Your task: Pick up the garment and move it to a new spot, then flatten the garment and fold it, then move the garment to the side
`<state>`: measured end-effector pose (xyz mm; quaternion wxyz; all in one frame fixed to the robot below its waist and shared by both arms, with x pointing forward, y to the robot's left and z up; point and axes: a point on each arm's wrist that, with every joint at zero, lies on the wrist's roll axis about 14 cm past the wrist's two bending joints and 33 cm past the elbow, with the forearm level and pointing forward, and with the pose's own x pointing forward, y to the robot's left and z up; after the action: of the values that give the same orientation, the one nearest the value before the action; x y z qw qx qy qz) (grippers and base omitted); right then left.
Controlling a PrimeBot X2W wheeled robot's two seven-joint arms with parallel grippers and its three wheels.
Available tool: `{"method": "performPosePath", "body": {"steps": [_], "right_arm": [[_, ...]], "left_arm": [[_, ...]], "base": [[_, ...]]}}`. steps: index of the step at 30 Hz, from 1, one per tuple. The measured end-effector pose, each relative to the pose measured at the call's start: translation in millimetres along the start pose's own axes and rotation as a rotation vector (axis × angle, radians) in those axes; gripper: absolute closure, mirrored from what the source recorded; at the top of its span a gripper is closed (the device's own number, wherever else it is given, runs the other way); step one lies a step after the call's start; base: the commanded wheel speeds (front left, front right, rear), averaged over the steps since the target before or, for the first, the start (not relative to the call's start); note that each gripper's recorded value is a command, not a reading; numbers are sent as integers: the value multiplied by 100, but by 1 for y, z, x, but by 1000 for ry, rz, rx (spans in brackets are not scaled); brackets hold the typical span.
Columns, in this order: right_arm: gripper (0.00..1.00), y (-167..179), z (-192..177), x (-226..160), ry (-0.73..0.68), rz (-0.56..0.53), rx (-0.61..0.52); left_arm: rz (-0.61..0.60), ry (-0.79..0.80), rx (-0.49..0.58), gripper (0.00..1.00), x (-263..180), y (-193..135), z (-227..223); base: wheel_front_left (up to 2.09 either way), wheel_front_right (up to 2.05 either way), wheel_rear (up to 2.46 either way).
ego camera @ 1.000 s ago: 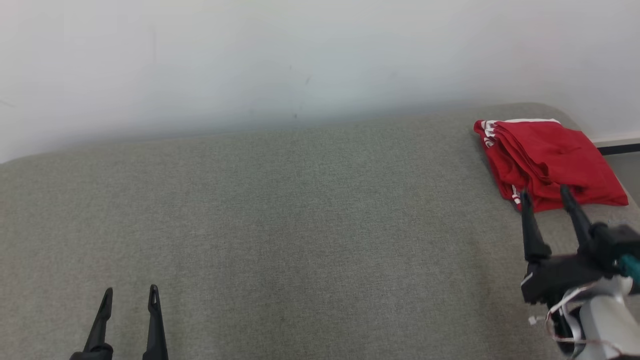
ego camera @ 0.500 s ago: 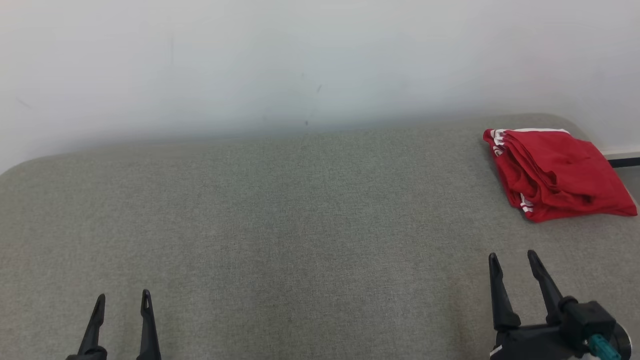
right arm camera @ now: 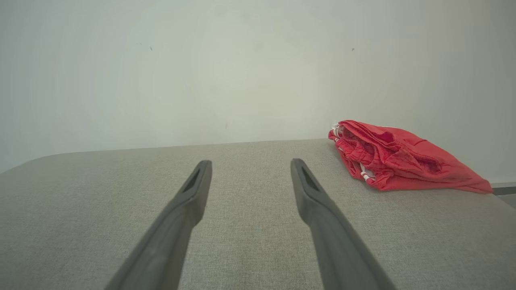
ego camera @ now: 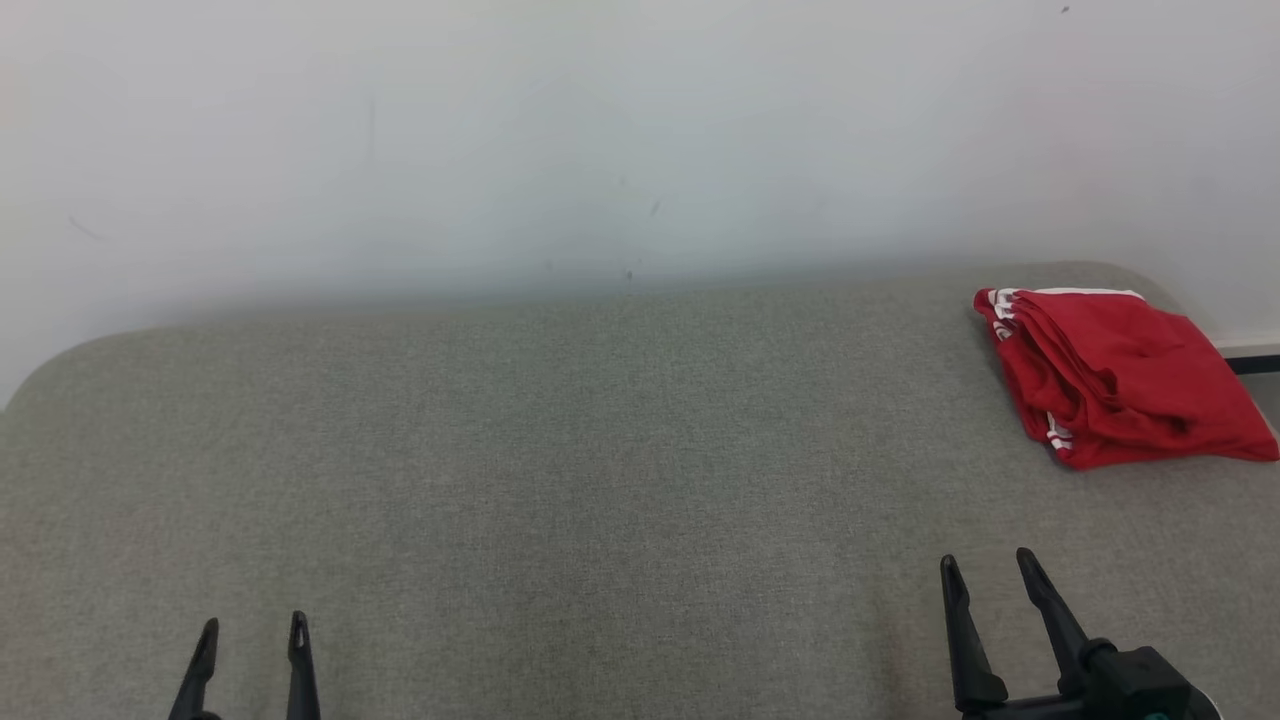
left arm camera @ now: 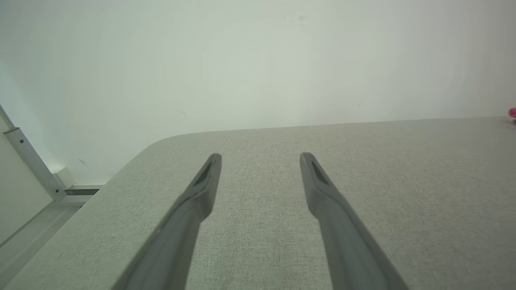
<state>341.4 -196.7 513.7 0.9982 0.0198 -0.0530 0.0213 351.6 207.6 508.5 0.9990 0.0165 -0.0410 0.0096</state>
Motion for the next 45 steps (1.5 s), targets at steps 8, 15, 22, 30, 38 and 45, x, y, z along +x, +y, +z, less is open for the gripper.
{"method": "performPosePath", "body": {"steps": [8,15,22,30,38,45], "right_arm": [[0,9,-6,-1,20,28,-6],[0,10,-12,-3,40,32,-7],[0,8,-14,-4,44,28,-8],[0,6,-14,-5,44,20,-7],[100,6,-26,-10,86,16,1],[100,0,-40,-15,145,-26,99]], "left_arm": [[-4,4,-1,0,-5,2,-1],[-4,12,-18,0,-7,1,-4],[0,8,-25,0,-6,2,-2],[-6,11,-30,0,-7,0,-3],[-18,48,-39,100,-12,-4,-14],[15,115,-143,100,-15,-2,-30]], "base": [[0,0,0],[0,0,0],[0,0,0],[0,0,0],[0,0,0],[0,0,0]]}}
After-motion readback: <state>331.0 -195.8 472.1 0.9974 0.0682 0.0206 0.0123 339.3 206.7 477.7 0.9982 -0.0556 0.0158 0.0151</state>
